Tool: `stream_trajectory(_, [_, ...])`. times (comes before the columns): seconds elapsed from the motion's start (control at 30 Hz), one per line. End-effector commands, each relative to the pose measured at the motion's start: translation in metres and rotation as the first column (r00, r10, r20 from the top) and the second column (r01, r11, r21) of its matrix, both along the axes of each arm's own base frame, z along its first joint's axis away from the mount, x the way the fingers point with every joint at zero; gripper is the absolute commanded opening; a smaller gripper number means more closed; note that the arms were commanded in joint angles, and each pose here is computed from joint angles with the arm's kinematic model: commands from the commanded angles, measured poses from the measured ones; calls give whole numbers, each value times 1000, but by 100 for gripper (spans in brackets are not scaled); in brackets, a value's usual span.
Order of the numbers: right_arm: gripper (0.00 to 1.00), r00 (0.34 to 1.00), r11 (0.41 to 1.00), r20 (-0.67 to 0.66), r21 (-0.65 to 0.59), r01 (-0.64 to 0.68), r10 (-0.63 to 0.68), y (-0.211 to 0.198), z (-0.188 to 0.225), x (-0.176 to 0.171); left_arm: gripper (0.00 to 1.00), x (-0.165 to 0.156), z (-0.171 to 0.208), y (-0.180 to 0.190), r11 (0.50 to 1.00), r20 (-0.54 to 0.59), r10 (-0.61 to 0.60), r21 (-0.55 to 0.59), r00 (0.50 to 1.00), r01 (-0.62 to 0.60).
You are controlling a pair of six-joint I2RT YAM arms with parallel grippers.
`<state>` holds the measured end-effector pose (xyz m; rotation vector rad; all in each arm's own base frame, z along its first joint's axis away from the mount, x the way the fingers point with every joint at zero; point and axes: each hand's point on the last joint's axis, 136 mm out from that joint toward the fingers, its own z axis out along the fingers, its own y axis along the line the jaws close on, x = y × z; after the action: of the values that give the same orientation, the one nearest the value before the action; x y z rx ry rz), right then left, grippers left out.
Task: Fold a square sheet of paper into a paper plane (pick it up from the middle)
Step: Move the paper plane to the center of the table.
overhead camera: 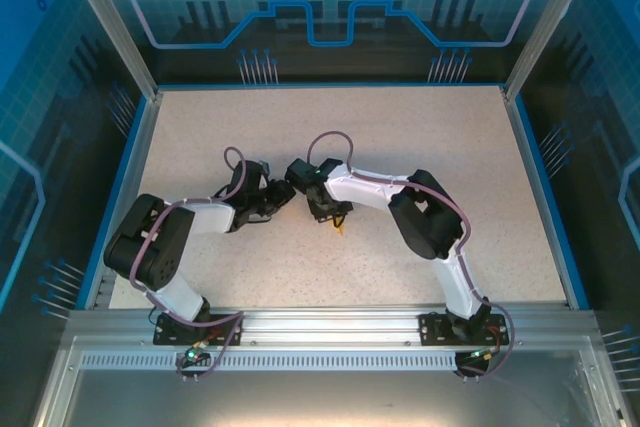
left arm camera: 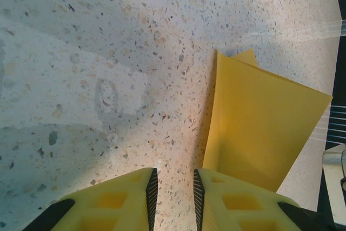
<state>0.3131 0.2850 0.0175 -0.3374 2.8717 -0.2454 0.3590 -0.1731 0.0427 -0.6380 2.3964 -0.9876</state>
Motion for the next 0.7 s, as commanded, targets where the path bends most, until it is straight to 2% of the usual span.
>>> stream_trajectory(0.0, [22, 999, 1000, -37, -16, 8, -9, -3, -16, -12, 28, -6, -4, 8, 1000, -7, 5, 28, 1000, -5])
stream_trajectory(0.3, [21, 986, 969, -162, 236, 68, -30, 2, -38, -24, 28, -7, -4, 7, 1000, -12, -3, 28, 1000, 4])
stream_trajectory(0.53, [24, 982, 930, -191, 359, 79, -10, 5, -43, -26, 28, -7, -4, 7, 1000, -15, -2, 28, 1000, 3])
stream_trajectory(0.67, [23, 977, 928, -211, 356, 111, -36, -6, -51, -27, 28, -8, -4, 7, 1000, -17, -4, 30, 1000, 4])
